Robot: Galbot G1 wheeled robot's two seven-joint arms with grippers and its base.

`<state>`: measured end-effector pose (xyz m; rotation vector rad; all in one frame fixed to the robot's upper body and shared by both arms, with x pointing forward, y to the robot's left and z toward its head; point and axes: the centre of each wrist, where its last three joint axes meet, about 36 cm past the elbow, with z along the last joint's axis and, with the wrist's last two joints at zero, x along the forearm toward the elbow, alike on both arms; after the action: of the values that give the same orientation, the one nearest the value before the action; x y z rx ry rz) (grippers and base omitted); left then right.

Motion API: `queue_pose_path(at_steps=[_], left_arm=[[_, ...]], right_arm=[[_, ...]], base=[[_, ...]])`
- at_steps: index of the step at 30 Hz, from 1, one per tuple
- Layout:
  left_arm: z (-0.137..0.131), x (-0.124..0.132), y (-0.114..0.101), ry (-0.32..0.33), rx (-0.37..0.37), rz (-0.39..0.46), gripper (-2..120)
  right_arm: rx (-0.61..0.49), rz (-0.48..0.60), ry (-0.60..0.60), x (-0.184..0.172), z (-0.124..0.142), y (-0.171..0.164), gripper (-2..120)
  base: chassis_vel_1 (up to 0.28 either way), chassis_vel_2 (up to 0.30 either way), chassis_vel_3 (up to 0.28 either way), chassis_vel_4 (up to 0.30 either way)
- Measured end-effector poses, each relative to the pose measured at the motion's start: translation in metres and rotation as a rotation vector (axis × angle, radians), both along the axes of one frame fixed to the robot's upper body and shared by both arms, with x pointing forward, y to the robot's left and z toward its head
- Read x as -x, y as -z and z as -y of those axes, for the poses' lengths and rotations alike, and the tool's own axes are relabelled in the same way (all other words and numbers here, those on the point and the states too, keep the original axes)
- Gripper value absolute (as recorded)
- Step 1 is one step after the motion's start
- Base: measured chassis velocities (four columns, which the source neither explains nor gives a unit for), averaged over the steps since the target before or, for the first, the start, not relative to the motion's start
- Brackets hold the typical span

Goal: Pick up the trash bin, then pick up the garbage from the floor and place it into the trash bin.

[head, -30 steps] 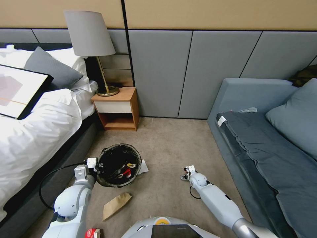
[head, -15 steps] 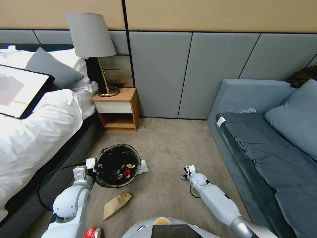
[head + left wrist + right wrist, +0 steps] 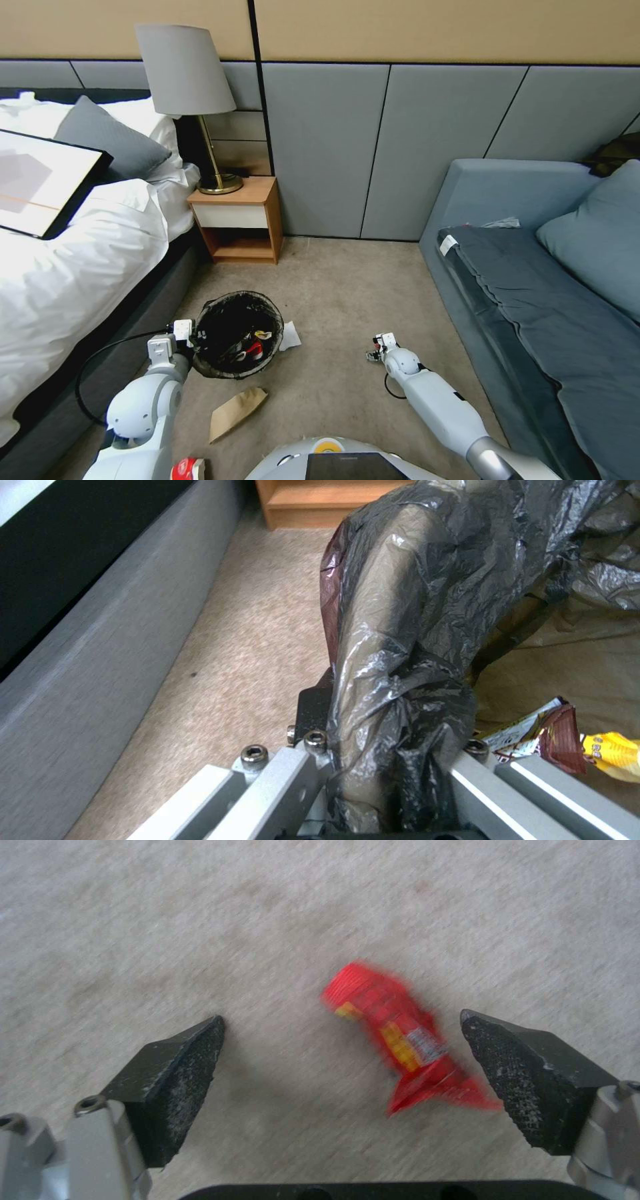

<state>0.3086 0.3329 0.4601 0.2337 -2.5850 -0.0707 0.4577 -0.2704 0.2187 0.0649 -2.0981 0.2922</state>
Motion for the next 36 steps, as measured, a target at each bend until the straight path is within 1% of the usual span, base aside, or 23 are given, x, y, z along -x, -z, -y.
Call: queue_pose_path(at_steps=[1,2,3,5,7,8,9,11,12,14,15,16,17,19,20,22,23,24,25,27,28,31,36], left_arm=[[0.000,0.000,0.000,0.000,0.000,0.000,0],[0.000,0.000,0.000,0.000,0.000,0.000,0],[0.000,0.000,0.000,-0.001,-0.001,0.000,0],[0.001,-0.001,0.001,0.002,0.001,-0.001,0],[0.001,0.000,0.001,0.001,0.000,-0.003,0],[0.001,0.000,0.001,0.001,0.000,-0.003,0],[0.001,0.000,0.002,0.000,-0.001,-0.004,0],[0.001,0.000,0.002,0.001,0.000,-0.005,0],[0.001,0.000,0.002,0.001,0.000,-0.005,0],[0.001,0.000,0.002,-0.001,-0.002,-0.004,0],[0.001,0.000,0.002,0.000,0.000,-0.004,0],[0.001,0.000,0.002,0.000,0.000,-0.004,0],[0.001,0.000,0.002,0.000,0.000,-0.004,0],[0.001,0.000,0.001,0.000,-0.002,-0.003,0],[0.001,0.000,0.001,0.000,-0.002,-0.003,0],[0.001,-0.001,0.001,0.000,-0.001,-0.003,0],[0.002,-0.001,0.001,0.001,-0.001,-0.002,0],[0.002,-0.001,0.001,0.001,-0.001,-0.002,0],[0.002,-0.001,0.001,0.002,-0.001,-0.002,0],[0.003,-0.001,0.002,0.004,0.000,-0.003,0],[0.003,-0.001,0.002,0.004,0.000,-0.003,0],[0.003,-0.001,0.002,0.005,-0.001,-0.004,0],[0.002,-0.001,0.001,0.006,-0.003,-0.002,0]], right_arm=[[0.015,-0.003,0.007,0.001,0.008,0.001,87],[0.015,-0.003,0.007,0.001,0.008,0.001,87],[0.034,-0.009,0.017,0.002,0.017,0.003,87],[0.038,-0.009,0.015,0.004,0.019,0.001,86],[0.039,-0.007,0.010,0.006,0.020,-0.004,79],[0.039,-0.007,0.010,0.006,0.020,-0.004,79],[0.045,-0.010,0.014,0.006,0.021,-0.006,76],[0.044,-0.016,0.015,0.007,0.020,-0.007,68],[0.044,-0.016,0.015,0.007,0.020,-0.007,68],[0.041,-0.021,0.014,0.009,0.017,-0.006,60],[0.040,-0.023,0.013,0.010,0.016,-0.006,58],[0.040,-0.023,0.013,0.010,0.016,-0.006,58],[0.040,-0.024,0.011,0.011,0.015,-0.006,55],[0.036,-0.026,0.004,0.014,0.011,-0.006,43],[0.036,-0.026,0.004,0.014,0.011,-0.006,43],[0.034,-0.028,0.002,0.015,0.010,-0.005,37],[0.033,-0.029,0.000,0.015,0.009,-0.005,31],[0.033,-0.029,0.000,0.015,0.009,-0.005,31],[0.031,-0.030,-0.001,0.015,0.009,-0.004,25],[0.028,-0.031,-0.005,0.014,0.008,-0.004,15],[0.028,-0.031,-0.005,0.014,0.008,-0.004,15],[0.035,-0.034,-0.004,0.015,0.011,-0.004,1],[0.038,-0.035,-0.006,0.015,0.012,-0.003,0]], base=[[0.000,0.000,0.000,0.000],[0.000,0.000,0.000,0.000],[0.000,0.000,0.000,0.000],[-0.062,-0.012,0.034,-0.011],[-0.066,-0.017,0.002,-0.024],[-0.069,-0.017,0.005,-0.026],[0.000,0.000,0.000,0.000],[0.000,0.000,0.000,0.000],[0.000,0.000,0.000,0.000],[0.000,0.000,0.000,0.000],[0.000,0.000,0.000,0.000],[0.000,0.000,0.000,0.000],[0.000,0.000,0.000,0.000],[0.000,0.000,0.000,0.000],[0.000,0.000,0.000,0.000],[0.000,0.000,0.000,0.000],[0.000,0.000,0.000,0.000],[0.000,0.000,0.000,0.000],[0.000,0.000,0.000,0.000],[0.000,0.000,0.000,0.000],[0.000,0.000,0.000,0.000],[0.000,0.000,0.000,0.000],[0.000,0.000,0.000,0.000]])
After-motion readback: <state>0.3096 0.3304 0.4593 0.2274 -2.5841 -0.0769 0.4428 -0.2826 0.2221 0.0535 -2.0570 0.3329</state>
